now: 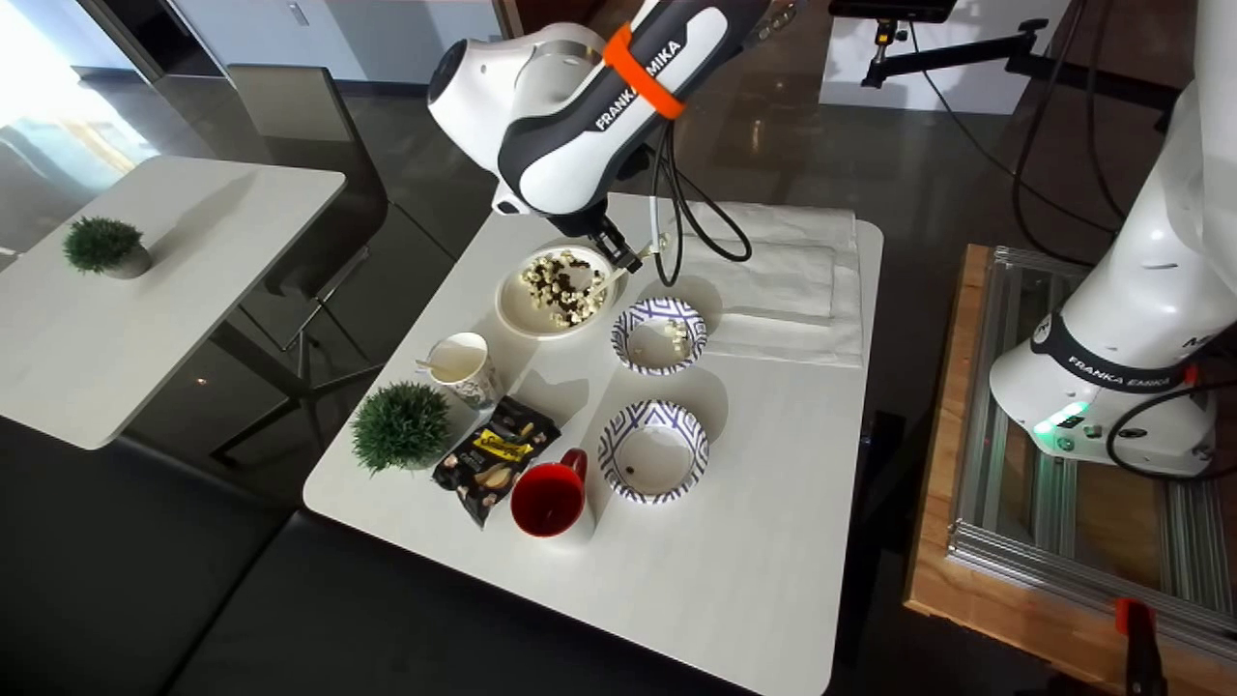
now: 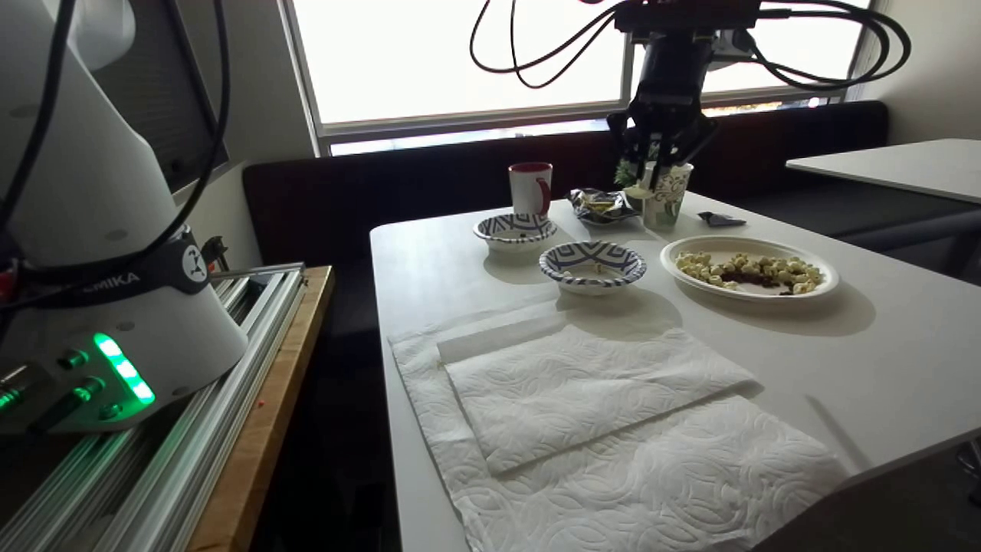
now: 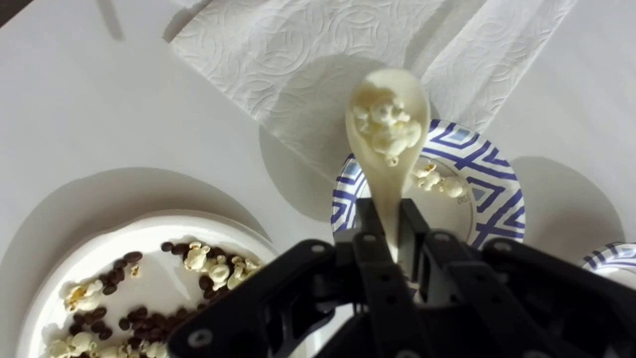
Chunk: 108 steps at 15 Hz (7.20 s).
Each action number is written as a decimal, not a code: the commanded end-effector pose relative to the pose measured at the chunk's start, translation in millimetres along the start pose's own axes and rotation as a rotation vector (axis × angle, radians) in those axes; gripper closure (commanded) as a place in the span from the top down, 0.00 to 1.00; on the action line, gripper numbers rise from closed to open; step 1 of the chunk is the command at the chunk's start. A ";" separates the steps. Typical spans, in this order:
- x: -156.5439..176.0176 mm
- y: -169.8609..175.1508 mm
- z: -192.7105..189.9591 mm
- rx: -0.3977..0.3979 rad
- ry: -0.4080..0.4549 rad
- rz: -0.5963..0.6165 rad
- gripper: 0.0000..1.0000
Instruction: Use the white spoon to place some contents from the white plate in the bowl on the right.
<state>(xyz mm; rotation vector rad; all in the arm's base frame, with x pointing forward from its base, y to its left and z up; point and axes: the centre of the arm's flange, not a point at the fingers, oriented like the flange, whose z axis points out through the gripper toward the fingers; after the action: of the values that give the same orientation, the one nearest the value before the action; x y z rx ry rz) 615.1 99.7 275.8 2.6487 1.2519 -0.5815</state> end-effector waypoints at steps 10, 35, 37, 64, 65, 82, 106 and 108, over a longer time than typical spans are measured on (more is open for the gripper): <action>-34.2 -20.7 29.1 0.091 0.289 -0.145 0.04; -13.7 26.7 89.1 0.545 0.741 -0.627 0.04; -13.4 29.6 89.1 0.564 0.755 -0.629 0.04; -144.8 72.9 98.7 0.112 0.264 0.457 0.04; -146.4 74.3 100.5 0.106 0.249 0.508 0.04; -120.2 83.5 134.1 0.128 0.202 0.705 0.04; -196.7 38.6 33.2 0.088 0.194 0.811 1.00; -206.9 24.6 17.2 0.057 0.223 0.812 1.00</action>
<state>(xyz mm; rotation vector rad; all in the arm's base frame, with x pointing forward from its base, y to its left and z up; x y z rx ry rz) 548.4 -81.2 309.7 3.0021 0.0873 -0.2404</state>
